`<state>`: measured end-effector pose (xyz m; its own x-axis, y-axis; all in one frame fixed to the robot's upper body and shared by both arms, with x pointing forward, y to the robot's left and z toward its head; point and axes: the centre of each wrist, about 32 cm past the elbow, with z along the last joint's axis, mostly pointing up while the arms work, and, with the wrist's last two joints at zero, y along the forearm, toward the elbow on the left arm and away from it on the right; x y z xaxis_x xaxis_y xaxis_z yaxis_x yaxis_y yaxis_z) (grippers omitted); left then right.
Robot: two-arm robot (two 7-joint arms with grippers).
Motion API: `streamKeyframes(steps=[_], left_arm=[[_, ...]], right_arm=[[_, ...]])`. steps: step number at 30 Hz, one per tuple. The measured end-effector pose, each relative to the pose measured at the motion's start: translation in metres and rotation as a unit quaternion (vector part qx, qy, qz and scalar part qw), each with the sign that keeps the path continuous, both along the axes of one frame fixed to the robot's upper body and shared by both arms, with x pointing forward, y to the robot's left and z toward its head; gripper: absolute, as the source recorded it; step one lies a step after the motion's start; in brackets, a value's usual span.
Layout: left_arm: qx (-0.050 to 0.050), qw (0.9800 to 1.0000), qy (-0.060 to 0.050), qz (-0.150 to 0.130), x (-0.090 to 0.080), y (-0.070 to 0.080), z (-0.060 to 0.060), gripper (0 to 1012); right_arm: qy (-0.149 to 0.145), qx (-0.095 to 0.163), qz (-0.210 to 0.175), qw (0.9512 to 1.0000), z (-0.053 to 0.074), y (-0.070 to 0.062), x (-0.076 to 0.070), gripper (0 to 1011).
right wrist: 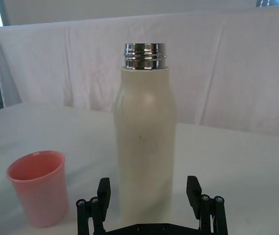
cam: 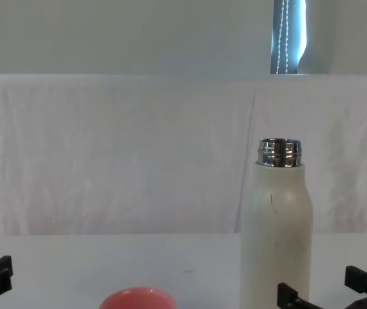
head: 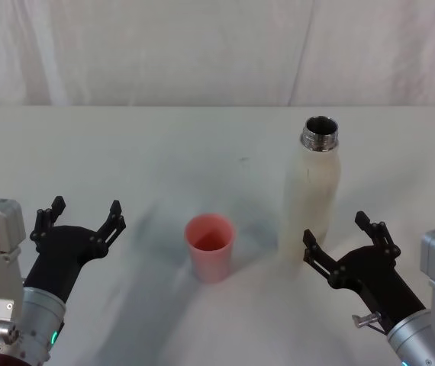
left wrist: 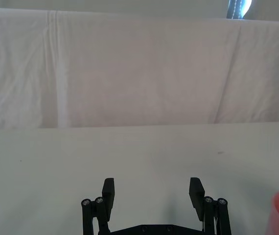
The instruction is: Grasp the thermos with one hand and pour water into the cup lid.
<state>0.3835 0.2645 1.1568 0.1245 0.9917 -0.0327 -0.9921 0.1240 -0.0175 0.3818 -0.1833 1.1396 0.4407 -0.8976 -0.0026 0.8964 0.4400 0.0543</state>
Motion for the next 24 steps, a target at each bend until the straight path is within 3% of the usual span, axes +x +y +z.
streamKeyframes(steps=[24], left_arm=[[0.0,1.0,0.0,0.0,0.0,0.0,0.0,1001]], right_arm=[[-0.006,-0.005,0.012,0.9999,-0.001,0.01,0.023,1003]])
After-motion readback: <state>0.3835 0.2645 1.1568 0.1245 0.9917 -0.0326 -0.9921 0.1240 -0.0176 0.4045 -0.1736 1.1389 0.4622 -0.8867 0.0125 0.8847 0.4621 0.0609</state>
